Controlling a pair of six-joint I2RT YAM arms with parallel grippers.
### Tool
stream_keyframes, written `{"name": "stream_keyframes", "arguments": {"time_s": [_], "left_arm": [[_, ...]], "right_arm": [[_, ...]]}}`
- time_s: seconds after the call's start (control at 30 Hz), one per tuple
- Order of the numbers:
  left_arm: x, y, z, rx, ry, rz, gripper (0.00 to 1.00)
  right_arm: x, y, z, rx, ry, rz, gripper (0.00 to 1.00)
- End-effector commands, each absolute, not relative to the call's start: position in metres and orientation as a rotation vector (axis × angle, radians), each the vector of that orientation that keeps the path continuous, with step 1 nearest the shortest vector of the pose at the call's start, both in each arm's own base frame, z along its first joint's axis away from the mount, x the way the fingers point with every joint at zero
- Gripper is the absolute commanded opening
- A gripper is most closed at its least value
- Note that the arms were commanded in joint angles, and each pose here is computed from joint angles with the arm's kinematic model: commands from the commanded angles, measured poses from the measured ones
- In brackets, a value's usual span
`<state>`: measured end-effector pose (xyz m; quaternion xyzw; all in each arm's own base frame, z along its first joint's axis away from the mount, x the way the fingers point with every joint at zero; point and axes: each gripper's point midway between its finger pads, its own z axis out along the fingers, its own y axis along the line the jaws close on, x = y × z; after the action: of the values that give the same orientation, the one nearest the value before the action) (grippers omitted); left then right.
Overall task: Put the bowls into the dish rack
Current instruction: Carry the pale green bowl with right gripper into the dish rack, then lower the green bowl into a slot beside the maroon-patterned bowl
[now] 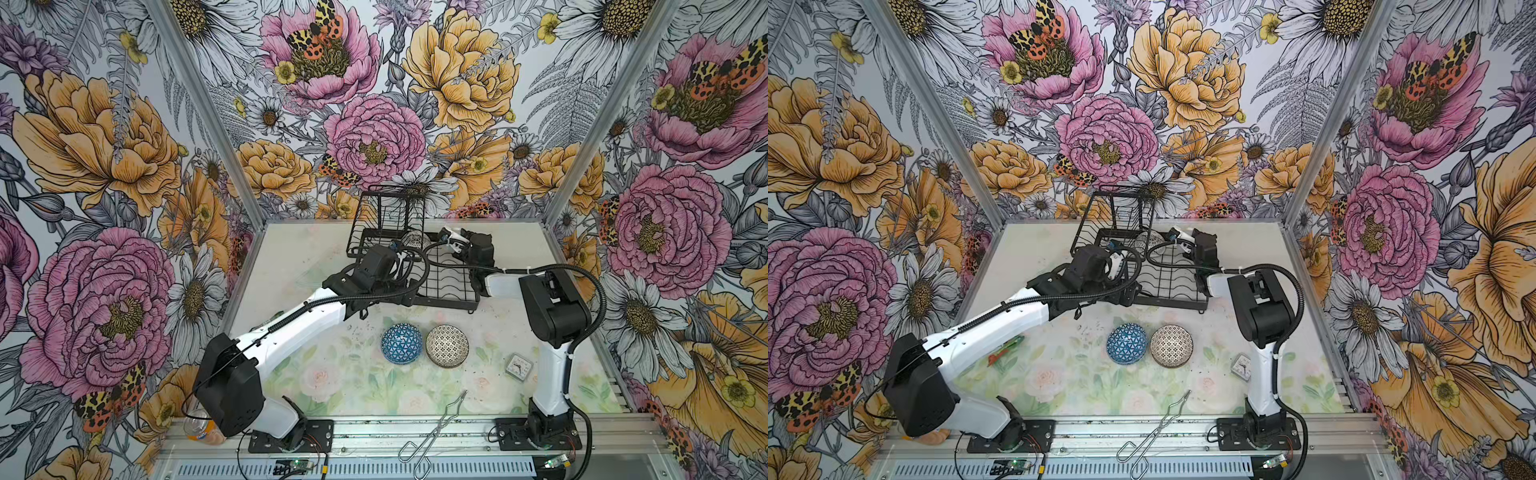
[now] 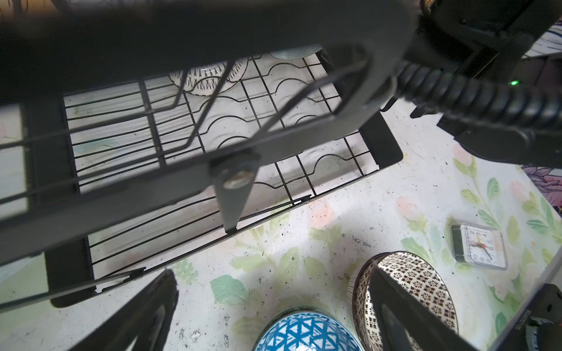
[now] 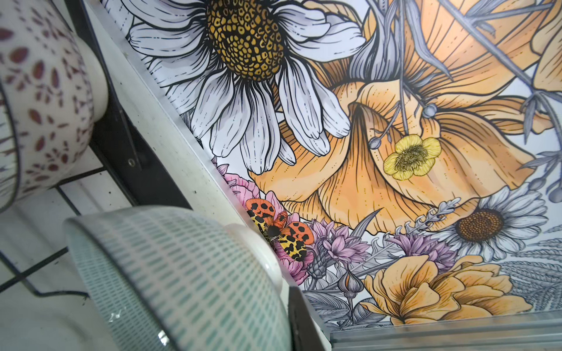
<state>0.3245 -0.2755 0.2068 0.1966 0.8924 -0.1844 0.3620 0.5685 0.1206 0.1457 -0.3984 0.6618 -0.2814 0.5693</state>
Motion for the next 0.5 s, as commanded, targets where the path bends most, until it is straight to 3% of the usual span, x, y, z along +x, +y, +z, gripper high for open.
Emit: {"name": "stream_keyframes", "arguments": {"time_s": [0.0,0.47], "left_arm": [[0.321,-0.277,0.217,0.502,2.282,-0.522,0.99],[0.322,-0.275,0.217,0.484,2.287,-0.525,0.99]], "right_arm": [[0.582,0.125,0.171,-0.877,1.471,-0.657,0.00],[0.589,0.127,0.153,-0.958,1.472,-0.705,0.00]]}}
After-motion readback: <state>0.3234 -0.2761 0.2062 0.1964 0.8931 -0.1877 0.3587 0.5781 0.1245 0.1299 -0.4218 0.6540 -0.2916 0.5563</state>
